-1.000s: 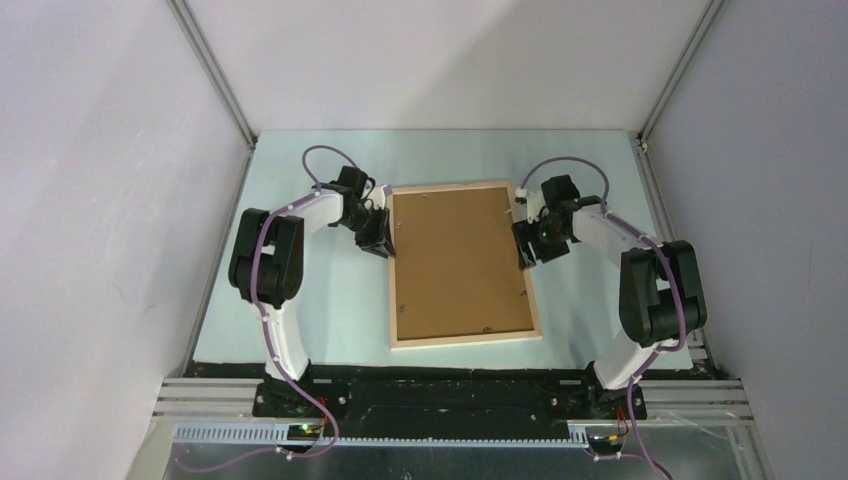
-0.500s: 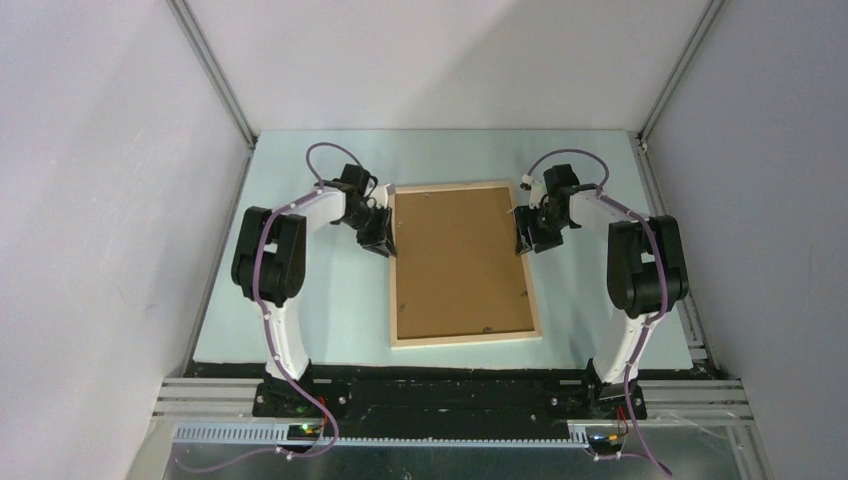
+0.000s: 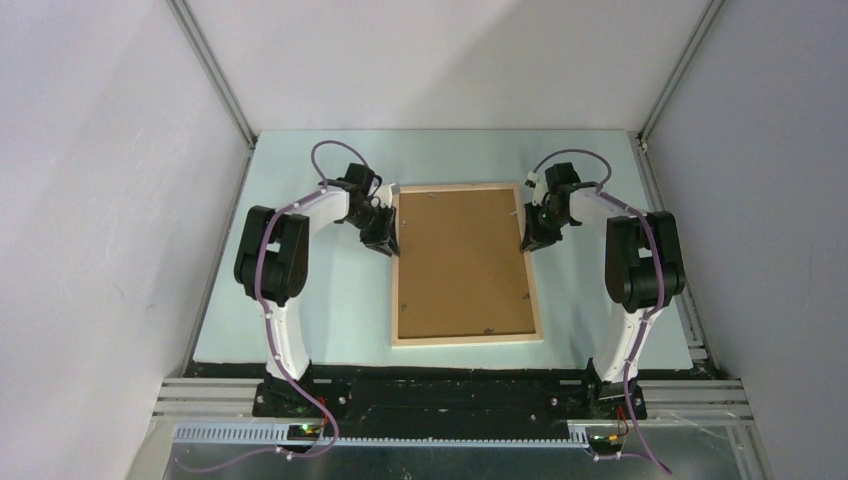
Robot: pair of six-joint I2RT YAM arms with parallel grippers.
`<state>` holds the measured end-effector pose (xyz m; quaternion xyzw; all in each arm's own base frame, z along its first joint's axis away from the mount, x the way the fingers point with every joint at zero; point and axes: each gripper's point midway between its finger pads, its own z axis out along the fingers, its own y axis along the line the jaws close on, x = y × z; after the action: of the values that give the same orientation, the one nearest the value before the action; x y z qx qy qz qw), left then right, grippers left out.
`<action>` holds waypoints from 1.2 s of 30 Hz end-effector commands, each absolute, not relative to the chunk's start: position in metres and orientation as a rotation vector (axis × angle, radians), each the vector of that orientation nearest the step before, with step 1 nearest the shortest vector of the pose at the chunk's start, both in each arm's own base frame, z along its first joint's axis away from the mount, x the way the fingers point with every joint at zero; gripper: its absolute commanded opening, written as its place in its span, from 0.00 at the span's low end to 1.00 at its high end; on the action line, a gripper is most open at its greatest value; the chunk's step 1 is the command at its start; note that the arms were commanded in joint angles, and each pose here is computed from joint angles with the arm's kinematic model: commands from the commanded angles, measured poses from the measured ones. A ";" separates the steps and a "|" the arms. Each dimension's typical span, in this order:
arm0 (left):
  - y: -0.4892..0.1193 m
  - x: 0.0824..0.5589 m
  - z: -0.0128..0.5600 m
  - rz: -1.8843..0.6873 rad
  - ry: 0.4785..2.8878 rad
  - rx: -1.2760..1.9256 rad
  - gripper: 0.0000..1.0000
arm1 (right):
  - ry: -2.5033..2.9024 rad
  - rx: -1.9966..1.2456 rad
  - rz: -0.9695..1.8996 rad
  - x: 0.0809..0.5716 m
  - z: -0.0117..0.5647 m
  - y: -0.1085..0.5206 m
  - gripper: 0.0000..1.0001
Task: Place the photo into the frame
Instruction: Install the photo frame at the center of the board.
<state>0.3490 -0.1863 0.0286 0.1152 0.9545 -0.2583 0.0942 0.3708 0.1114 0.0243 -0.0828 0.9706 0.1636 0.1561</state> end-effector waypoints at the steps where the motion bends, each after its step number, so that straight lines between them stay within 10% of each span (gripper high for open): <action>1: -0.203 0.359 0.047 -0.818 2.742 0.437 0.30 | 2.749 -0.193 0.464 0.379 0.028 0.109 0.06; 14: -0.189 0.387 0.045 -0.628 2.717 0.445 0.76 | 2.811 -0.226 0.458 0.339 0.023 0.090 0.00; 36: -0.218 0.428 0.044 -0.535 2.669 0.457 0.66 | 2.805 -0.205 0.498 0.331 0.026 0.081 0.00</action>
<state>0.4127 -0.2106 0.0313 0.1593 0.9534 -0.1994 0.1605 0.3438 0.0820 0.0240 -0.0627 0.9716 0.1640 0.1586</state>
